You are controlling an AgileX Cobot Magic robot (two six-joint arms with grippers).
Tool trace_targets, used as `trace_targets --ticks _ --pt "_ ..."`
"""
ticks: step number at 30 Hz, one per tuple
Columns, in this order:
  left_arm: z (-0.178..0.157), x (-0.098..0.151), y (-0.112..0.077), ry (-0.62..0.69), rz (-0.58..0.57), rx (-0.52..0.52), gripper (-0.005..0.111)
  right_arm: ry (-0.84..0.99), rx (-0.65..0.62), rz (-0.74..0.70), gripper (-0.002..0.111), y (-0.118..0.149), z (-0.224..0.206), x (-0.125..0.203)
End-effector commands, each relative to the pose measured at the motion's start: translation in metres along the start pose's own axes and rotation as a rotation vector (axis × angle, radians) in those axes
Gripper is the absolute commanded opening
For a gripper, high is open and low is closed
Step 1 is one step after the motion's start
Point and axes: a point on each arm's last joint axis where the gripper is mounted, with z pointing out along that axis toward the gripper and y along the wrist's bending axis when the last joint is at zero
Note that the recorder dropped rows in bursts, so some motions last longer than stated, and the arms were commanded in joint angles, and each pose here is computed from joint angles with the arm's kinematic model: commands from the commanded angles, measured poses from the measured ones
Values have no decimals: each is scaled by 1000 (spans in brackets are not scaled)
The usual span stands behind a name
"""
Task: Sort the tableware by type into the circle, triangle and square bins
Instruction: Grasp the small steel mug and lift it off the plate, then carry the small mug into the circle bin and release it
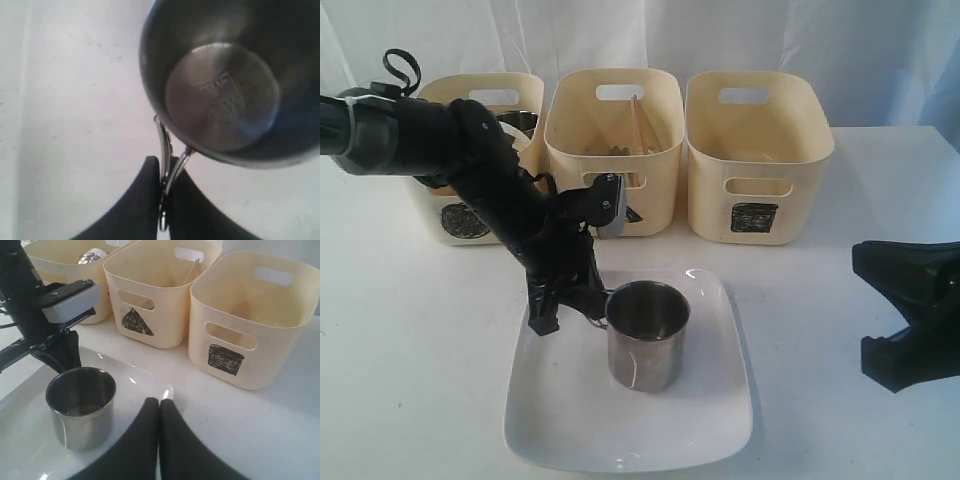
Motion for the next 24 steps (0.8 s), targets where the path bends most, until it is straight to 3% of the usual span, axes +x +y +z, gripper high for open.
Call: trace_targets --ticks 1,6,9,15,20,24 --pt "-17 -11 -10 -29 19 21 0 -11 8 -9 0 -1 0 0" --pt "-48 -26 -13 -66 60 -92 0 -13 9 -9 0 -1 0 0" --pt "-70 -36 -13 -94 85 -213 0 -16 11 -9 0 -1 0 0" --pt "-117 -49 2 -152 100 -611 0 -16 11 -9 0 -1 0 0" --pt "-148 -29 29 -181 -29 -897 0 -16 11 -9 0 -1 0 0" --pt "-176 7 47 -201 -210 -1035 0 -16 11 -9 0 -1 0 0"
